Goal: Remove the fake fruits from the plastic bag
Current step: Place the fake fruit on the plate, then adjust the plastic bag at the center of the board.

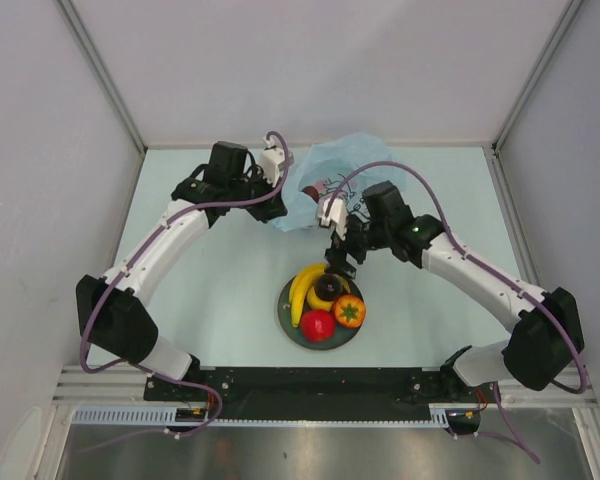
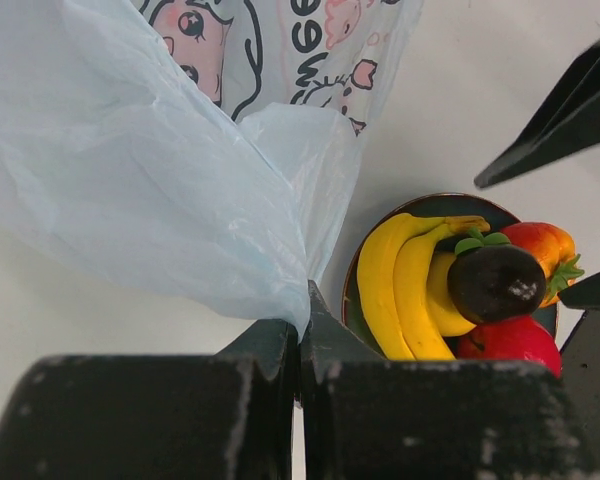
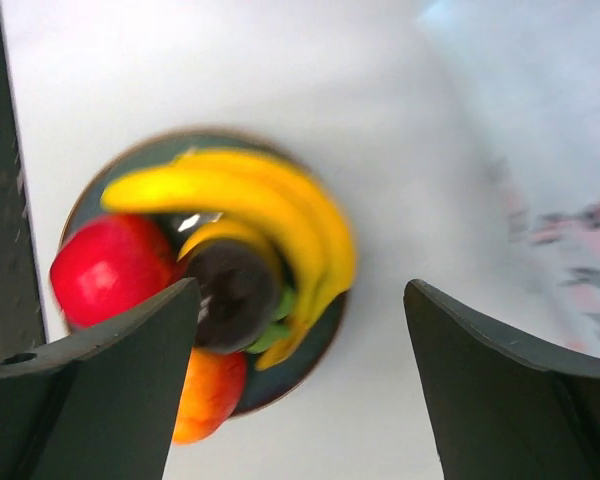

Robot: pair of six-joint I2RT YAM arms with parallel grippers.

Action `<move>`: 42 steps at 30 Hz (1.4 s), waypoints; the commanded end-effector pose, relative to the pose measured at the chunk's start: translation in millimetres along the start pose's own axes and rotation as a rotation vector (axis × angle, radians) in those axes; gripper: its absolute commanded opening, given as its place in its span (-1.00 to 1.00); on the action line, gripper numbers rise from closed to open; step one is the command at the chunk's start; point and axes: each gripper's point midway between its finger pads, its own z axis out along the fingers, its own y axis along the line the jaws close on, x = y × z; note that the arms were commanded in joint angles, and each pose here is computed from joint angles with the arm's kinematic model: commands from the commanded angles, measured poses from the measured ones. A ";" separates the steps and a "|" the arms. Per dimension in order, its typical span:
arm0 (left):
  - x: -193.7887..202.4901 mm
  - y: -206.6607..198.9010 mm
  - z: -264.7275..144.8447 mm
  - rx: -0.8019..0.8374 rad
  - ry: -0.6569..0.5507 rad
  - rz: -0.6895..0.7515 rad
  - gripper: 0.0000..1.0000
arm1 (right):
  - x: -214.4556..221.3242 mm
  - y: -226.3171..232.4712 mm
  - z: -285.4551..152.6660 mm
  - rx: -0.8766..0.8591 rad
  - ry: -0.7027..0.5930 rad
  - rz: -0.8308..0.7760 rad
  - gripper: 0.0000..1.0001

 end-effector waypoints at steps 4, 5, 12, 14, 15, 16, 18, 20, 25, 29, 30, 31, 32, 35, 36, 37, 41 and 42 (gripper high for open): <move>-6.7 -9.0 -14.2 0.026 -0.026 0.051 -1.00 | -84.3 -93.6 -50.3 0.347 -0.292 0.072 0.66; -2.3 -10.2 -14.2 0.029 -0.014 0.053 -1.00 | -86.5 -113.1 -49.4 0.402 -0.309 0.094 0.60; 10.8 -16.8 -28.6 0.029 0.003 0.098 -1.00 | -54.8 -200.5 -21.1 0.542 -0.316 0.235 0.37; 14.9 -16.5 -34.1 0.013 0.007 0.111 -1.00 | -49.1 -199.4 3.1 0.533 -0.290 0.222 0.32; 18.1 -12.1 -36.7 -0.014 0.017 0.124 -1.00 | -46.7 -193.6 20.9 0.512 -0.259 0.187 0.31; 20.4 -7.9 -39.8 -0.034 0.022 0.125 -1.00 | -52.5 -182.1 31.7 0.477 -0.248 0.143 0.30; 29.6 2.5 -48.3 -0.089 0.042 0.129 -1.00 | -69.5 -132.2 67.9 0.359 -0.201 -0.007 0.32; 41.0 14.8 -57.0 -0.138 0.064 0.124 -1.00 | -73.0 -111.8 84.1 0.354 -0.166 -0.054 0.35; 66.8 35.6 -65.3 -0.228 0.127 0.138 -1.00 | -77.4 -134.0 88.8 0.465 -0.211 -0.027 0.38; 71.7 30.1 -63.3 -0.203 0.126 0.127 -1.00 | -62.8 -168.1 83.4 0.526 -0.190 0.031 0.39; 72.1 29.8 -62.6 -0.199 0.125 0.119 -1.00 | -59.7 -171.9 83.4 0.531 -0.186 0.040 0.39; 72.7 29.1 -61.3 -0.191 0.124 0.115 -1.00 | -52.2 -178.1 84.7 0.545 -0.171 0.048 0.41; 72.3 29.0 -61.1 -0.190 0.123 0.113 -1.00 | -50.5 -181.4 84.1 0.557 -0.168 0.051 0.45; 68.2 28.4 -60.0 -0.179 0.116 0.101 -1.00 | -43.3 -188.8 87.9 0.577 -0.160 0.064 0.54; 67.2 28.9 -59.4 -0.174 0.116 0.096 -1.00 | -42.4 -190.9 88.5 0.583 -0.160 0.068 0.55; 63.1 28.6 -60.0 -0.172 0.108 0.096 -1.00 | -39.7 -193.9 88.4 0.587 -0.157 0.074 0.56; 52.0 23.8 -58.2 -0.138 0.082 0.091 -1.00 | -34.1 -202.1 94.2 0.587 -0.147 0.089 0.56; 48.5 22.8 -58.4 -0.132 0.075 0.088 -1.00 | -34.5 -205.3 95.0 0.588 -0.146 0.094 0.57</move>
